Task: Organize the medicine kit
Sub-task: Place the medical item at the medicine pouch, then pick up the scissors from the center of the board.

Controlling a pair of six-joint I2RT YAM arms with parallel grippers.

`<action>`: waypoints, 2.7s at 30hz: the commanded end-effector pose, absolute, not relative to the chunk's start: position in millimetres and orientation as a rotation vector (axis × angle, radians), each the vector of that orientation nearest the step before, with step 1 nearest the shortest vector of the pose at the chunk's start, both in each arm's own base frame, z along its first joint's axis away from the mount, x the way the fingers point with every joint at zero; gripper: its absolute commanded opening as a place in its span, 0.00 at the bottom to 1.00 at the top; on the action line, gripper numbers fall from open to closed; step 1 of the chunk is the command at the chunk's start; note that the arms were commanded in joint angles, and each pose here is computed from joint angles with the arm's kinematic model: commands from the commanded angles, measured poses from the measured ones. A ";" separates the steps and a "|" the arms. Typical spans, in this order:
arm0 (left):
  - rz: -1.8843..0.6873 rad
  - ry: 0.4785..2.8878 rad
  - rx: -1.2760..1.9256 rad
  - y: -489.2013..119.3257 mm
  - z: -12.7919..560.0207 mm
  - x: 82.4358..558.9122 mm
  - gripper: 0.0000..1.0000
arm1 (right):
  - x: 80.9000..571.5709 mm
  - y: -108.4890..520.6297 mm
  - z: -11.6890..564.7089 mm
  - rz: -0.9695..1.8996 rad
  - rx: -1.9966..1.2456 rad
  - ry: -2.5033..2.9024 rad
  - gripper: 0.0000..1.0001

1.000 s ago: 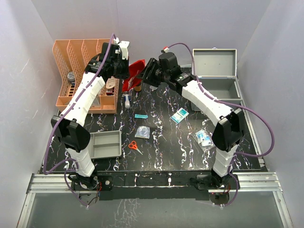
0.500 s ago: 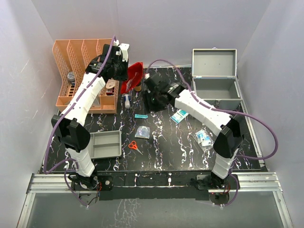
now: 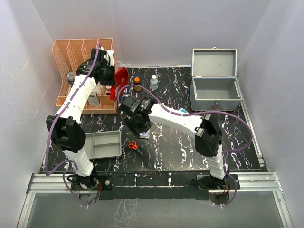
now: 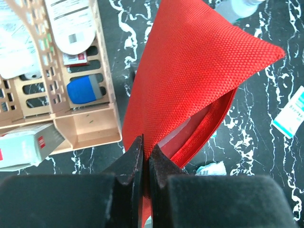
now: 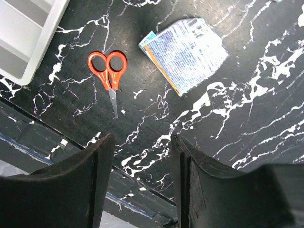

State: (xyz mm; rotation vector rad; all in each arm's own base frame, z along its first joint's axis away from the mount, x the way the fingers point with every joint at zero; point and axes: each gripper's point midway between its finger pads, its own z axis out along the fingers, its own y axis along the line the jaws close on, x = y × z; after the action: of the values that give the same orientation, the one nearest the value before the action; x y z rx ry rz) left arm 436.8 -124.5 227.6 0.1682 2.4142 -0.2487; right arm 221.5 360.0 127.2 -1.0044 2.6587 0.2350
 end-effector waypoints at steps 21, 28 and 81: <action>-0.252 2.360 0.045 -83.6 263.0 399.2 0.00 | 214.1 429.5 75.8 0.401 -1.342 2.481 0.34; -0.271 2.366 0.044 -85.8 259.2 399.4 0.00 | 210.4 430.3 65.0 0.401 -1.360 2.500 0.33; -0.323 2.360 0.029 -90.4 257.4 397.1 0.00 | 204.6 420.4 -3.9 0.319 -1.382 2.627 0.24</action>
State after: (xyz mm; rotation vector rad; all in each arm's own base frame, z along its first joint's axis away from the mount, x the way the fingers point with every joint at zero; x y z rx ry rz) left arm 406.6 -90.8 232.7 0.0360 2.4223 -0.2924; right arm 204.9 424.3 25.0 -1.3767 2.5907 0.3731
